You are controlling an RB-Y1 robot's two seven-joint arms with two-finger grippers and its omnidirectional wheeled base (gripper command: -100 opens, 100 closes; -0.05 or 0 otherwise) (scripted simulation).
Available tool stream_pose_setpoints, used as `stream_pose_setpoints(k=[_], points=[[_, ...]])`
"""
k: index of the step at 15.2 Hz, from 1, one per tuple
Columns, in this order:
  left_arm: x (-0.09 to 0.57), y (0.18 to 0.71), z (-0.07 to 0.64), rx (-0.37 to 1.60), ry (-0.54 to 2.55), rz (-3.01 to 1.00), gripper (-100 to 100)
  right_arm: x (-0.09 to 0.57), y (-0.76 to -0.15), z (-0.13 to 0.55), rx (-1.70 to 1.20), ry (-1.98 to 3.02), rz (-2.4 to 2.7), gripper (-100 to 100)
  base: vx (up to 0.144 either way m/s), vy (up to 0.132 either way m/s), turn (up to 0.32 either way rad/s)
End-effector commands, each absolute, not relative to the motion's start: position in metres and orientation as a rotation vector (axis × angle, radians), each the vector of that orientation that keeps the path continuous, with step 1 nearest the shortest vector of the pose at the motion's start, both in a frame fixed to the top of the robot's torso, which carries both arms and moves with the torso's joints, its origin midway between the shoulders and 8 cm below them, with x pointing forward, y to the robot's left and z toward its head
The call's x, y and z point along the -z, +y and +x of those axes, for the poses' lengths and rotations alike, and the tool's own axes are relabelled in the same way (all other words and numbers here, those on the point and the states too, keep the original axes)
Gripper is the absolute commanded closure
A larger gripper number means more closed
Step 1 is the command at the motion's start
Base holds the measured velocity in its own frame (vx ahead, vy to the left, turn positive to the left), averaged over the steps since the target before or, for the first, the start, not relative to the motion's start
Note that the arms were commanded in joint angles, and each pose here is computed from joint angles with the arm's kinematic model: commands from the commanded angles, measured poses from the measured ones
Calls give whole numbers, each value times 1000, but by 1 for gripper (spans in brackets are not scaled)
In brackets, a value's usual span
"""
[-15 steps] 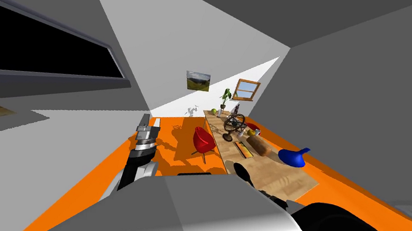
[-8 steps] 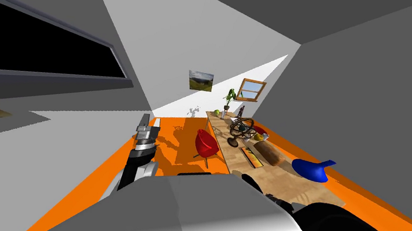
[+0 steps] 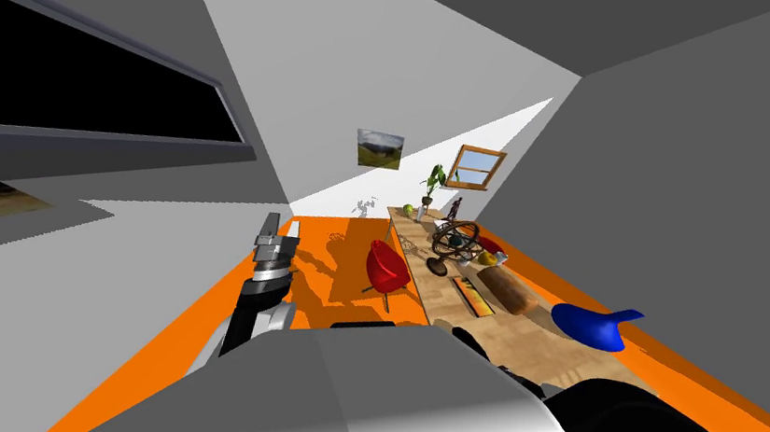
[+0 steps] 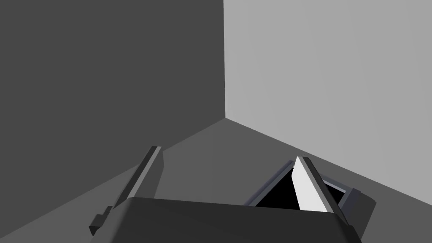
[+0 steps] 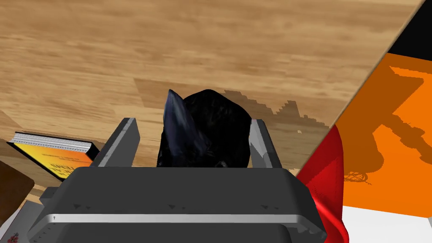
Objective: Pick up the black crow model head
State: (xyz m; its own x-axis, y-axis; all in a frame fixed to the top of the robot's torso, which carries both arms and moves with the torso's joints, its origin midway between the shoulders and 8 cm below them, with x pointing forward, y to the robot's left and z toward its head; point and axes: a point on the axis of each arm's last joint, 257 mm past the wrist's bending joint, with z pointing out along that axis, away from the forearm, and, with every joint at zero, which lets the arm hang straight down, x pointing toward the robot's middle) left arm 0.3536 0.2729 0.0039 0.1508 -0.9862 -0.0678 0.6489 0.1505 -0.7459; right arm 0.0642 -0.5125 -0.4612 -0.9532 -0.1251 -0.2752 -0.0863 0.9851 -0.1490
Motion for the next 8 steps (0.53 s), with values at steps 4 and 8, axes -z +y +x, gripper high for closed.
stream_pose_setpoints(k=[4,8], points=[[-4,273,354,1299,646,-647,0,461,-512,64,193,2843,-153,100,0,0,0],[-4,273,354,1299,646,-647,0,446,-513,67,198,2853,-186,100,27,19,-90]])
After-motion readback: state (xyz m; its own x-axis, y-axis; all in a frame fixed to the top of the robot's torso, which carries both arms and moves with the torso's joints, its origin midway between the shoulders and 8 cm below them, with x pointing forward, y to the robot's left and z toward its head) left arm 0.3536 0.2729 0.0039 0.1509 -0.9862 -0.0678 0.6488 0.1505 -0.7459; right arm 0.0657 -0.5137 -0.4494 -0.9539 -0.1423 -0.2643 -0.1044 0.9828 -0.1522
